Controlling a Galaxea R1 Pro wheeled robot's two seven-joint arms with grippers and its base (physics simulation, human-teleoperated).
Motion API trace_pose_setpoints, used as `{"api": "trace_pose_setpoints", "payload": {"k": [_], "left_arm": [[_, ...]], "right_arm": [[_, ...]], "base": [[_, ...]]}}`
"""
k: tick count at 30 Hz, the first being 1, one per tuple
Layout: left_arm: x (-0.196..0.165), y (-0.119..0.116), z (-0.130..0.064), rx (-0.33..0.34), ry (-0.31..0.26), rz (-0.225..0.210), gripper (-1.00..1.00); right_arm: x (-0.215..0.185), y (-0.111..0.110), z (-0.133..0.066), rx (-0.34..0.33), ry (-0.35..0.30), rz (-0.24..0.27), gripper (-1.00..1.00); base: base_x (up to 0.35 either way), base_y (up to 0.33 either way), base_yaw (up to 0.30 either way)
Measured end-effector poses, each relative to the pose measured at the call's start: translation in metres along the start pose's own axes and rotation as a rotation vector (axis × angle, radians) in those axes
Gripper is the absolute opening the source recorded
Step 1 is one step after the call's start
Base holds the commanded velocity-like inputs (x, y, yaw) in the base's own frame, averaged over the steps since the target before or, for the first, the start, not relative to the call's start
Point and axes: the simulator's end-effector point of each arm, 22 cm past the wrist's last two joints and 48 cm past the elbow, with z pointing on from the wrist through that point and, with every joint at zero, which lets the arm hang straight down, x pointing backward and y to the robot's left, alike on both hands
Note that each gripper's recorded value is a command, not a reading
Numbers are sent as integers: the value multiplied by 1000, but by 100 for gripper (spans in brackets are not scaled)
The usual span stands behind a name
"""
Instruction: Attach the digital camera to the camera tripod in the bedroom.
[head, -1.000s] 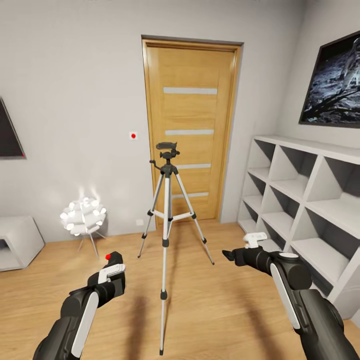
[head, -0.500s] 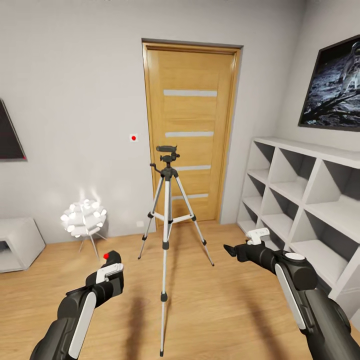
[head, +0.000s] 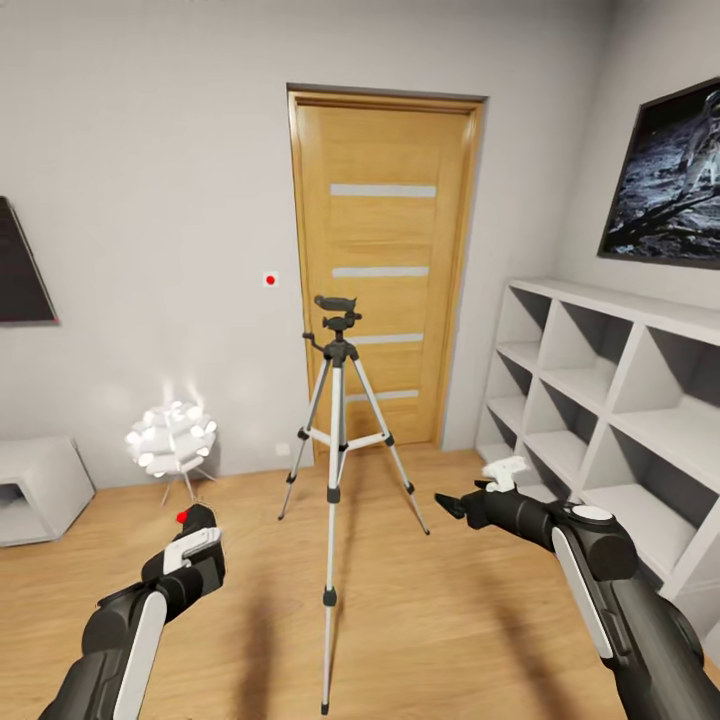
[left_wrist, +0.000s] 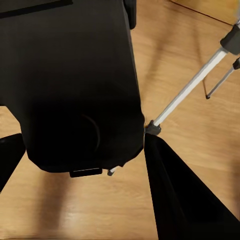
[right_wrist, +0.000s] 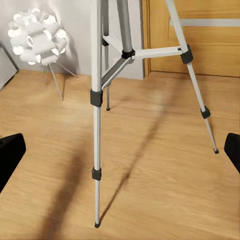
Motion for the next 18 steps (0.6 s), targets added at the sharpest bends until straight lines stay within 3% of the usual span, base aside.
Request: {"api": "trace_pose_setpoints", "payload": {"k": [18], "left_arm": [[11,8,-17,-31,32,-26,-100]], "right_arm": [[-19,9,-12,-19,0,-5,100]], "base": [[0,0,253]]}}
